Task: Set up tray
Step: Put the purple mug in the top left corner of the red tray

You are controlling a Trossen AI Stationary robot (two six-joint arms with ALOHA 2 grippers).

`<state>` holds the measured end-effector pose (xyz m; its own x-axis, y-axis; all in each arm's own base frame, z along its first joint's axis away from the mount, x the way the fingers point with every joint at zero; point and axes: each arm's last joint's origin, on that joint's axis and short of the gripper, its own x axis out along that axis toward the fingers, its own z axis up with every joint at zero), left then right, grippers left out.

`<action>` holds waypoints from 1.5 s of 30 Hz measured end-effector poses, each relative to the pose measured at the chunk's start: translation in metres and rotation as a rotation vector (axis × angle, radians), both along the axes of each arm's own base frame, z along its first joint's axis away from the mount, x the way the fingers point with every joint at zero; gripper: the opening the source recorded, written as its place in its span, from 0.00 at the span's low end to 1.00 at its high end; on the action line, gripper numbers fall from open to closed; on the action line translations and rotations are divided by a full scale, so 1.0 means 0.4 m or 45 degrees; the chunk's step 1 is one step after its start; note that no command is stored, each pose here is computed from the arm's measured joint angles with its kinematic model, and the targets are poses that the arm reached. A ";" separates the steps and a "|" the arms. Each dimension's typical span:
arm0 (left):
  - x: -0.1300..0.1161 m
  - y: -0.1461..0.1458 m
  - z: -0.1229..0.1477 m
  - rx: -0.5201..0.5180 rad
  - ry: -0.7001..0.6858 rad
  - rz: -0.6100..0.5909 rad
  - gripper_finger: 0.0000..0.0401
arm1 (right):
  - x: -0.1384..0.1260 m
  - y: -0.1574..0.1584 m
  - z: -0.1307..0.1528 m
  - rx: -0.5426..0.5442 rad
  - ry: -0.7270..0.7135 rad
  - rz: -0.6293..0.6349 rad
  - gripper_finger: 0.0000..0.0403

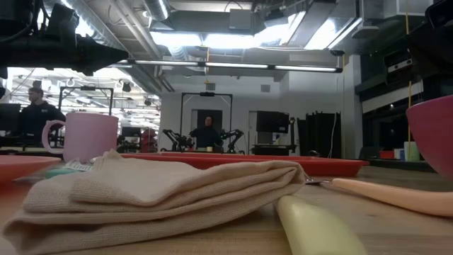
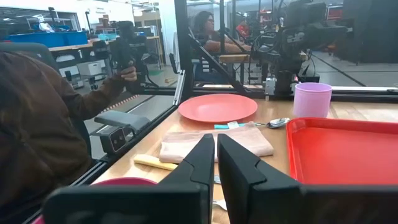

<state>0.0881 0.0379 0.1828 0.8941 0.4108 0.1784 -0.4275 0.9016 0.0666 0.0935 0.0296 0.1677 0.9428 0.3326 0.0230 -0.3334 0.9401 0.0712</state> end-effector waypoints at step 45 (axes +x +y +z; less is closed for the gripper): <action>0.003 -0.013 0.002 -0.022 0.104 -0.217 0.01 | 0.003 -0.032 0.025 0.040 -0.107 -0.558 0.07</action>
